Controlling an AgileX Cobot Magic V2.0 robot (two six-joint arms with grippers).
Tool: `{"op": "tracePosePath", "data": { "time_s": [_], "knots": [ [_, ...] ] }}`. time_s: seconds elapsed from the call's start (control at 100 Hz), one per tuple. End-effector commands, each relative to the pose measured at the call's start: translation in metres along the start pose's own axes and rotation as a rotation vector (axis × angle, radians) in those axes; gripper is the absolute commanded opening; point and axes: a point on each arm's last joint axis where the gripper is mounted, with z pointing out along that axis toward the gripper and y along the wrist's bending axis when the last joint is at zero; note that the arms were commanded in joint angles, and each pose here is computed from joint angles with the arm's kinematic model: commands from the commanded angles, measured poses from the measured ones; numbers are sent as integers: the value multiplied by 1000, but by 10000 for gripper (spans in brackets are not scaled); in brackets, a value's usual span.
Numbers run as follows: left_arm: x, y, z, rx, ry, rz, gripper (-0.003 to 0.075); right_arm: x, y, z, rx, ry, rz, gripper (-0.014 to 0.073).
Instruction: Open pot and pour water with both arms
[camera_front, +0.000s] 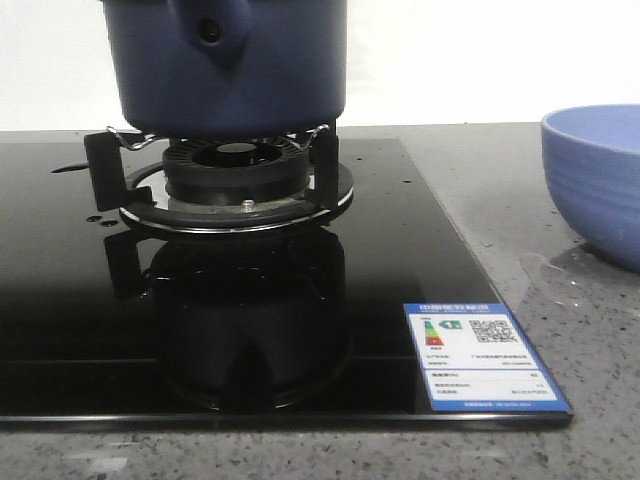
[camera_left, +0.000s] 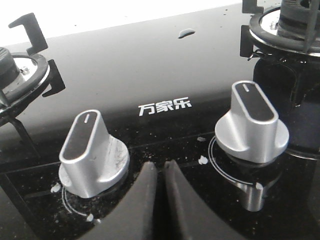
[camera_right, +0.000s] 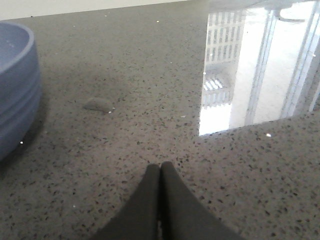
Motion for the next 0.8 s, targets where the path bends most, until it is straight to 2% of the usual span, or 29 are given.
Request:
{"op": "tracePosePath", "data": {
  "time_s": [0.0, 0.44, 0.62, 0.79],
  "knots": [
    [4, 0, 1, -12, -40, -16, -20, 6, 0, 1, 6, -10, -11, -62],
    [4, 0, 1, -11, -39, -16, -20, 6, 0, 1, 6, -10, -11, -62],
    [5, 1, 1, -27, -35, 31, -20, 6, 0, 1, 6, -10, -11, -62],
    [5, 1, 1, -26, -35, 30, -20, -1, 0, 1, 3, -91, -38, -62]
  ]
}}
